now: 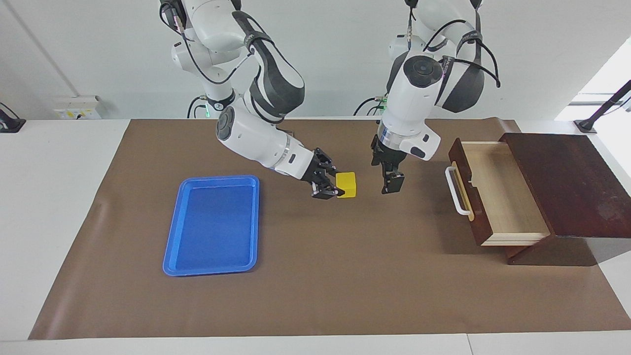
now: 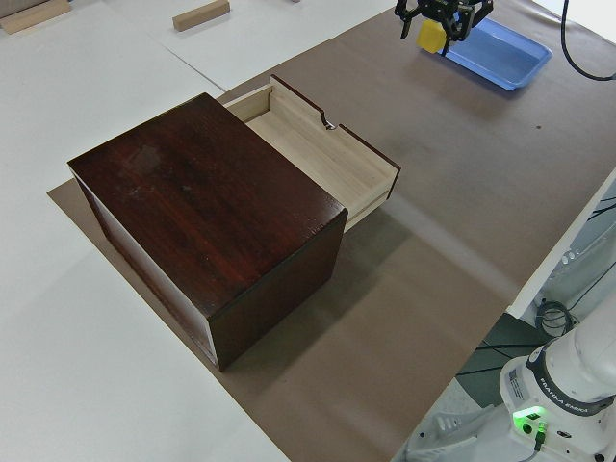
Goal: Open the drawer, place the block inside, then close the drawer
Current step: 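Lift the cube with the right gripper toward the left gripper, then grasp the cube with the left gripper and open the right gripper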
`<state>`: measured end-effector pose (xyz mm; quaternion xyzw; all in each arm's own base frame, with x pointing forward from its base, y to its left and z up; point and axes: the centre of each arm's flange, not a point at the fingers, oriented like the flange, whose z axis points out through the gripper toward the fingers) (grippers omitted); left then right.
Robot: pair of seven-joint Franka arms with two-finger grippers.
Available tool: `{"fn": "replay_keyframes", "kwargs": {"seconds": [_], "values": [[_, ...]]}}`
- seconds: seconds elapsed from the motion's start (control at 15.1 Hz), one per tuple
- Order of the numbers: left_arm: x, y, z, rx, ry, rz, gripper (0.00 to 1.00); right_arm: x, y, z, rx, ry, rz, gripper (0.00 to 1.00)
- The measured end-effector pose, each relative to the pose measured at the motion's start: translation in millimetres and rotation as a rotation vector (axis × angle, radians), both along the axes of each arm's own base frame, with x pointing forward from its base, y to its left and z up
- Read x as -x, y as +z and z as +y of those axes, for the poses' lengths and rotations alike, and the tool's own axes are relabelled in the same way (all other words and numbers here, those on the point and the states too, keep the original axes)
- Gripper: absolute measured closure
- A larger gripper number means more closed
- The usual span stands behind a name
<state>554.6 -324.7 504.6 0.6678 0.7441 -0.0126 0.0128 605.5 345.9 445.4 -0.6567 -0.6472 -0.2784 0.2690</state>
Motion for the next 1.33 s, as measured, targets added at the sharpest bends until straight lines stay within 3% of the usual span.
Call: {"fn": "replay_keyframes", "kwargs": {"seconds": [0.6,1.13,1.2,1.33], "values": [[5.0,-2.4,-22.3,0.018,-0.006,-0.05,0.0,2.3,-1.9,6.0,0.038,-0.002,-0.012,0.45],[7.9,-14.2,-25.3,0.014,-0.013,-0.044,0.03,6.3,-2.2,13.3,0.038,0.008,-0.013,0.45],[8.6,-15.4,-25.9,0.013,-0.014,-0.043,0.08,6.2,-2.3,13.2,0.038,0.008,-0.014,0.45],[5.7,-14.8,-23.6,0.006,-0.014,-0.06,0.3,8.7,-5.4,15.2,0.04,0.015,-0.005,0.45]]}}
